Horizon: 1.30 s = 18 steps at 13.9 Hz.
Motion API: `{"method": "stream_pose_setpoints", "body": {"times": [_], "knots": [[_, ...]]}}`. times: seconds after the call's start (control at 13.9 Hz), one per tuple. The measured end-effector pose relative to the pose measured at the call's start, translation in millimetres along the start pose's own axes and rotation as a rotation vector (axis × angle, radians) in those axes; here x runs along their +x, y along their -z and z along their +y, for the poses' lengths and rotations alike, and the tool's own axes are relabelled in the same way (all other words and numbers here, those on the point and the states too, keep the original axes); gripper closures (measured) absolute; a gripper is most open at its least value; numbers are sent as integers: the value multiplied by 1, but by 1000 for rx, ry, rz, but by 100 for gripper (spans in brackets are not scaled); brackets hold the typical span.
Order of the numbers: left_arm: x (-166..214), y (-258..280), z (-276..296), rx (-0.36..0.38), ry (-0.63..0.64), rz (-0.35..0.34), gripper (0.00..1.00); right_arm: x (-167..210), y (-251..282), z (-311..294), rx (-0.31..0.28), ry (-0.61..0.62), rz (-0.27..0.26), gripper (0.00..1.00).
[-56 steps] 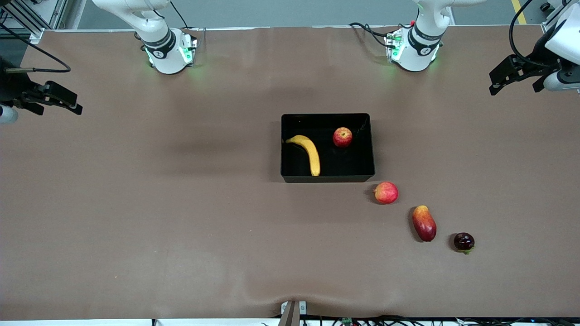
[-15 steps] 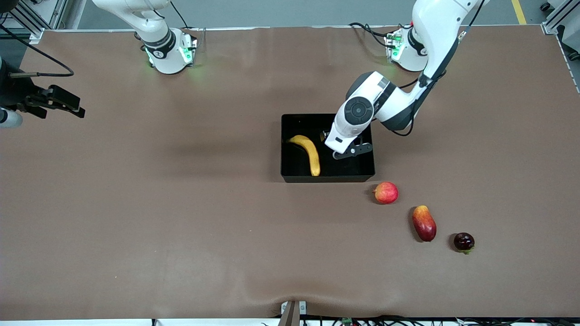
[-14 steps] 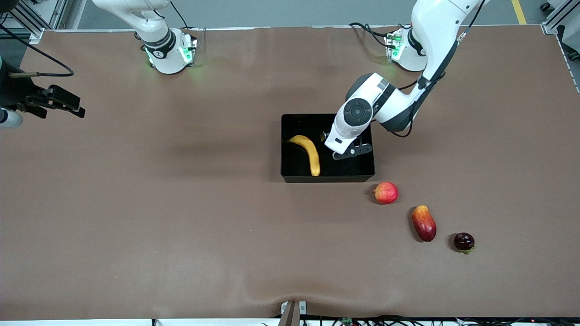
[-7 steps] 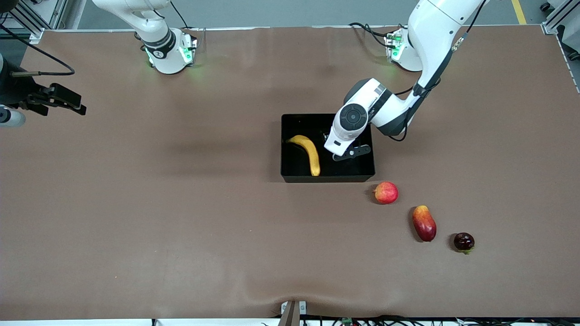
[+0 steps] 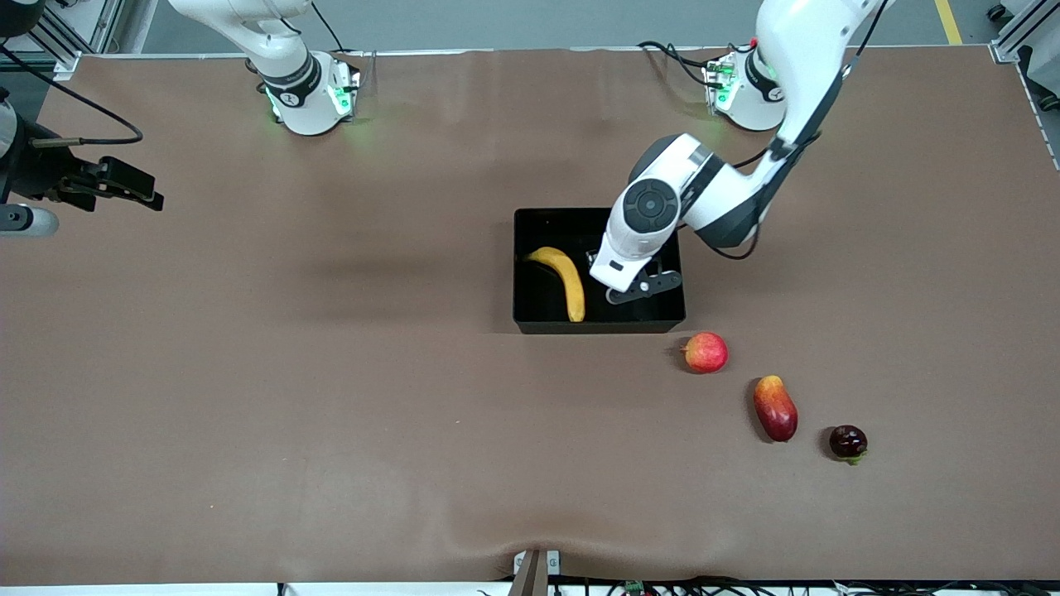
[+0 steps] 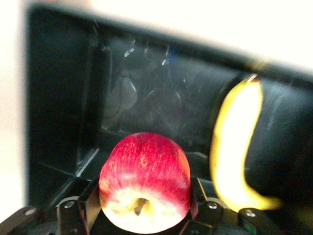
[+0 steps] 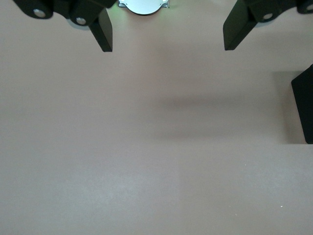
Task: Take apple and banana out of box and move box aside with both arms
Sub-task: 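Grasp the red apple in the box with the left gripper, then carry the apple out of the box and set it beside the mango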
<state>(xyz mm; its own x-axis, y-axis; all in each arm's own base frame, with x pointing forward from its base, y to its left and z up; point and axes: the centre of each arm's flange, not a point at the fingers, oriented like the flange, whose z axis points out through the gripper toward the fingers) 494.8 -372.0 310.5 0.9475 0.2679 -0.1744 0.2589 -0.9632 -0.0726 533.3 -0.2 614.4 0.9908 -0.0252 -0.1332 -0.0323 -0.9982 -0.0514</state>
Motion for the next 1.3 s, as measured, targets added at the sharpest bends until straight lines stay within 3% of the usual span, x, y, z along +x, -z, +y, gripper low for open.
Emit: {"method": "stream_pose_setpoints", "body": {"times": [0.22, 0.43, 0.72, 0.86, 1.01, 1.3], "knots": [[51, 93, -37, -14, 20, 40, 26, 0, 0, 0, 0, -1, -1, 0], [130, 112, -134, -29, -39, 32, 26, 0, 0, 1, 0, -1, -1, 0], [200, 78, -254, 9, -73, -9, 26, 0, -1, 1, 0, -1, -2, 0], [215, 52, -283, 51, -63, -25, 26, 0, -1, 1, 0, -1, -2, 0], [232, 22, -306, 45, -49, -38, 26, 0, -1, 1, 0, -2, -3, 0], [264, -30, -343, 32, -56, 5, 26, 0, -2, 1, 0, -2, -6, 0]]}}
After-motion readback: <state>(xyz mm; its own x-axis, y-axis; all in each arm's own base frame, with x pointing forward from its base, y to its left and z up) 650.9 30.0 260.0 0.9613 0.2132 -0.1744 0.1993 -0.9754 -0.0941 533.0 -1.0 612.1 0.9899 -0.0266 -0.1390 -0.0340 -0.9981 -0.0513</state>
